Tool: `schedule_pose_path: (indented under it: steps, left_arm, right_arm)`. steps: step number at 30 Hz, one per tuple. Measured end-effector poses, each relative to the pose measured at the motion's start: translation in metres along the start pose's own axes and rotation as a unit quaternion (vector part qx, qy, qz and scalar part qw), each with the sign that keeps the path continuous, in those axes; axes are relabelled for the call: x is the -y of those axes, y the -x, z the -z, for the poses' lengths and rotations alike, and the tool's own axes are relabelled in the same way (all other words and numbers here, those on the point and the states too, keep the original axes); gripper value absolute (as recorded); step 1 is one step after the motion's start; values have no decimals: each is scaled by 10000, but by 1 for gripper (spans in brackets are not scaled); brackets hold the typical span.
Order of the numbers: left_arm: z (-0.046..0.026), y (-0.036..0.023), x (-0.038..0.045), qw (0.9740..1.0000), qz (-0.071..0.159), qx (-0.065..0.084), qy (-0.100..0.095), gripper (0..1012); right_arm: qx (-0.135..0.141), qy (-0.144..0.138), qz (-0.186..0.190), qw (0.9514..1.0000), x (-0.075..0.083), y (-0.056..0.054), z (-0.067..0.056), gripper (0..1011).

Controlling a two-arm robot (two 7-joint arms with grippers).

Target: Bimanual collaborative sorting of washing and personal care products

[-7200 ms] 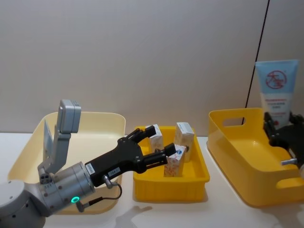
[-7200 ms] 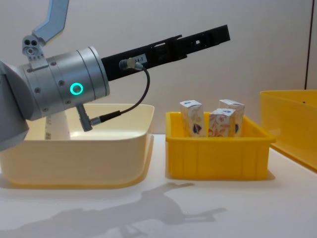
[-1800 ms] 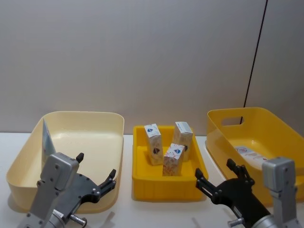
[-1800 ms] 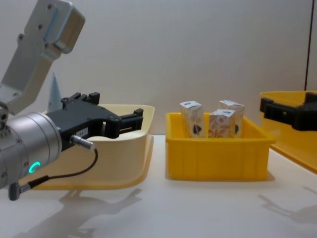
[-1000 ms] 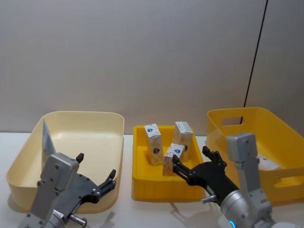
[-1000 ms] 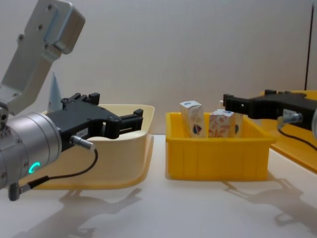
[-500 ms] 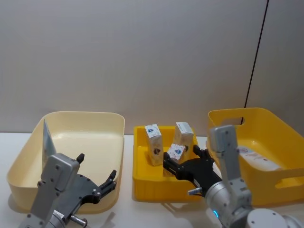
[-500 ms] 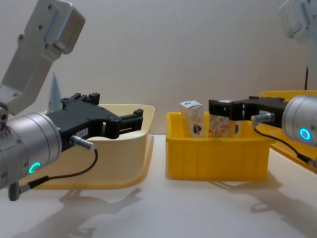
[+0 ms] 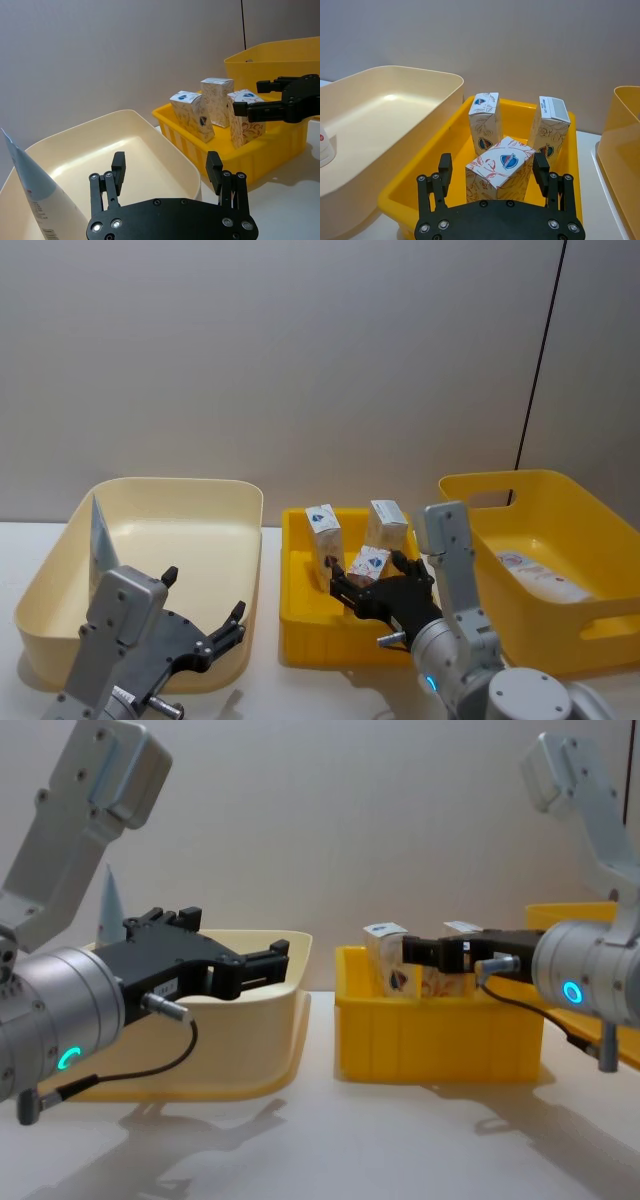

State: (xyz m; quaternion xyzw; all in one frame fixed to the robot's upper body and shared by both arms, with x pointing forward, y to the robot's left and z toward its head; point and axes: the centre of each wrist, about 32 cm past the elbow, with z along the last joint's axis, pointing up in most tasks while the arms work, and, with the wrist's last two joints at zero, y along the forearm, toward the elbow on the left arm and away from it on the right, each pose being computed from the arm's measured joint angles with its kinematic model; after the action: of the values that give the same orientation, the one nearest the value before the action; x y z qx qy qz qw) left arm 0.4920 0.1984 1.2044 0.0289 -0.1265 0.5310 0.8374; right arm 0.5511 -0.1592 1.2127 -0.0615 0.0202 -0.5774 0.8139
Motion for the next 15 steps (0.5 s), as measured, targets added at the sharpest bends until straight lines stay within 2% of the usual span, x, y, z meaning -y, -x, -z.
schedule_pose_path:
  steps: [15]
  left_arm:
    - [0, 0, 0, 10000, 0, 0, 0, 1003]
  right_arm:
    - [6, 213, 165, 9996, -101, 76, 42, 1001]
